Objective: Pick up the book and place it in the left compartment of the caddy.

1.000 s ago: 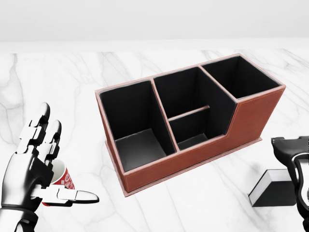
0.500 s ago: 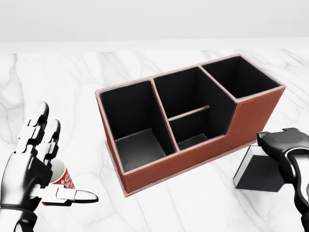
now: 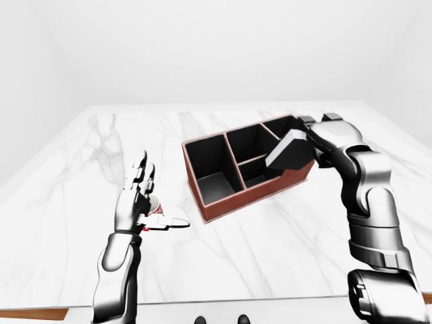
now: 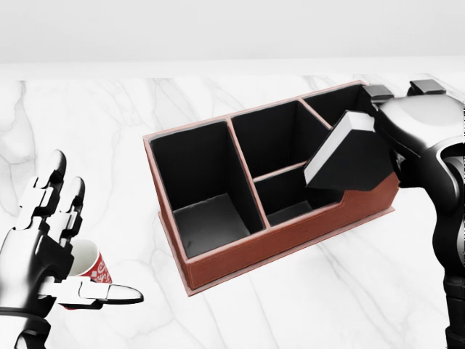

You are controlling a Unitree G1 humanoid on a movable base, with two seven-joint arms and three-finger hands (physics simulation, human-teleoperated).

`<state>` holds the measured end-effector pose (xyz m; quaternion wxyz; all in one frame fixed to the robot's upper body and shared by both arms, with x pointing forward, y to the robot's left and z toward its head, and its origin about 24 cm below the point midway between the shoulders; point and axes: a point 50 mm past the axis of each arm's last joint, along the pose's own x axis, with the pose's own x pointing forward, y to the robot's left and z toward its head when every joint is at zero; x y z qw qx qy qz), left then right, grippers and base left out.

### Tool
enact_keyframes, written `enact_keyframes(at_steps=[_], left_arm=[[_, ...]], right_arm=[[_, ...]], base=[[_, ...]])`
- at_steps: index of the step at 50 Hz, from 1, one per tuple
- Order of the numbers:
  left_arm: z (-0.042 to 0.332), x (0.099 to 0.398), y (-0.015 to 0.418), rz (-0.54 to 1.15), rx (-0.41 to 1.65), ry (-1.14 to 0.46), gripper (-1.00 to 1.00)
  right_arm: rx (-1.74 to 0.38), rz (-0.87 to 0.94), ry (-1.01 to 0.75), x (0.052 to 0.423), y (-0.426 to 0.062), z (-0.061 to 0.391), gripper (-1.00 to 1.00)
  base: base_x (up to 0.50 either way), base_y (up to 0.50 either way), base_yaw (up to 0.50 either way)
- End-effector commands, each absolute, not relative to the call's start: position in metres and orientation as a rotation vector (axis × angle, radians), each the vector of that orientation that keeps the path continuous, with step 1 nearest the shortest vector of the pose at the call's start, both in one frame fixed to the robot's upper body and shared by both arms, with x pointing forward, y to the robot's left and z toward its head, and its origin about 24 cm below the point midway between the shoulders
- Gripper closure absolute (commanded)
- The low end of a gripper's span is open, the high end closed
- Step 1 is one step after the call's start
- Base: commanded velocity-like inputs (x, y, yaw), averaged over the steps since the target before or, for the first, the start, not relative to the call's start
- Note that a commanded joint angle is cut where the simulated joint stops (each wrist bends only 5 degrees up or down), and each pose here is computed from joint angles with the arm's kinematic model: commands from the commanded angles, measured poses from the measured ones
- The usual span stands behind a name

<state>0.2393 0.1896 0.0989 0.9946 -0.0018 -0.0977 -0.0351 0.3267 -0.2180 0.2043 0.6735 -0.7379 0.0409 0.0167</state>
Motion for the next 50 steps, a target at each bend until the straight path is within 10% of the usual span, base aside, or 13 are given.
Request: enact_keyframes(at_steps=[1, 50], left_arm=[[0.103, 0.237, 0.192, -0.069, -0.005, -0.215, -1.00], [0.118, 0.225, 0.194, -0.094, -0.015, -0.288, -1.00]], right_arm=[[-1.568, -0.033, -0.106, 0.329, -0.189, 0.250, 1.00], [-1.390, 0.361, -0.117, 0.419, -0.053, 0.206, 1.00]], base=[[0.00, 0.00, 0.00], [0.00, 0.00, 0.00]])
